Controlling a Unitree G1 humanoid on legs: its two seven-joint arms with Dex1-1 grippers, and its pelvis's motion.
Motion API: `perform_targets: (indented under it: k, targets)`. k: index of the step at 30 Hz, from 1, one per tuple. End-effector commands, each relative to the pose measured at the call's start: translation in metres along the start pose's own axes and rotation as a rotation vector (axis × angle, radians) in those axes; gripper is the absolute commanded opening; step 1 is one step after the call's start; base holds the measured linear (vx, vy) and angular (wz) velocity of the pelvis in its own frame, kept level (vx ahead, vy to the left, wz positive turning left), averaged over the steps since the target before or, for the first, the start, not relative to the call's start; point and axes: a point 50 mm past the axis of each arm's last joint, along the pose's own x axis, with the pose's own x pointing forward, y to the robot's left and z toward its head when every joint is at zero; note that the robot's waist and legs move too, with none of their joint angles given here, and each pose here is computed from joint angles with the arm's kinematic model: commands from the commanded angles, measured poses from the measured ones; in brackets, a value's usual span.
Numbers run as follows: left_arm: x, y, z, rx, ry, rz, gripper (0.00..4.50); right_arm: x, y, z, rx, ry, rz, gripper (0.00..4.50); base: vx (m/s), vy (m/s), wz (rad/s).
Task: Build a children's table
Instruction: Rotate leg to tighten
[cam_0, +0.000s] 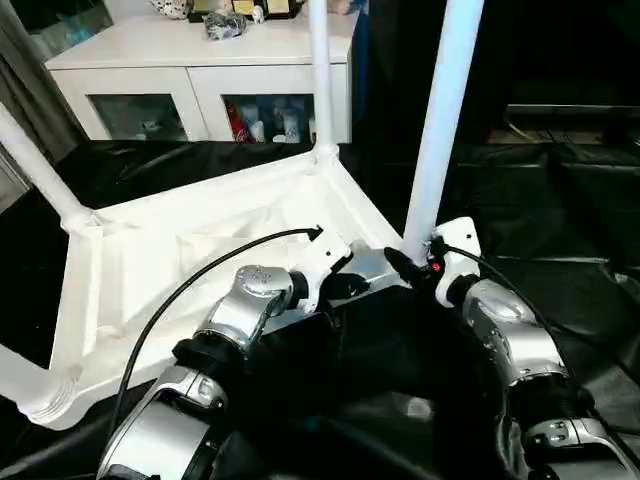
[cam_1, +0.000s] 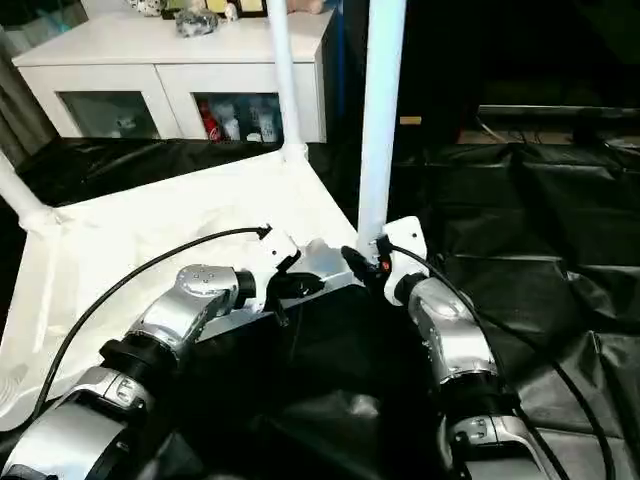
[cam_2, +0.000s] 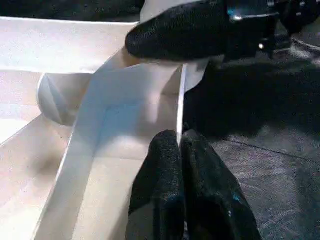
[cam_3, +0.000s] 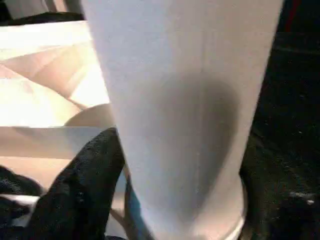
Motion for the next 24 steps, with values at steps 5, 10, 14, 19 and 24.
perform_targets:
  k: [5, 10, 14, 19, 24]
  targets:
    - [-0.015, 0.000, 0.013, 0.057, -0.069, -0.125, 0.00, -0.007, 0.029, -0.011, -0.019, 0.054, 0.373, 3.76, 0.000, 0.000, 0.00]
    - [-0.032, -0.001, 0.003, 0.049, -0.050, -0.226, 0.00, -0.025, 0.013, -0.004, -0.013, 0.041, 0.465, 3.76, 0.000, 0.000, 0.00]
    - [-0.045, -0.001, -0.005, 0.036, -0.017, -0.300, 0.00, -0.038, 0.007, -0.004, -0.030, 0.070, 0.540, 3.76, 0.000, 0.000, 0.00]
    - [-0.061, 0.001, -0.010, 0.021, 0.041, -0.372, 0.00, -0.050, 0.004, -0.007, -0.022, 0.130, 0.618, 3.76, 0.000, 0.000, 0.00]
    - [-0.070, 0.007, -0.010, 0.037, 0.062, -0.355, 0.00, -0.052, 0.005, -0.008, -0.025, 0.145, 0.657, 3.76, 0.000, 0.000, 0.00]
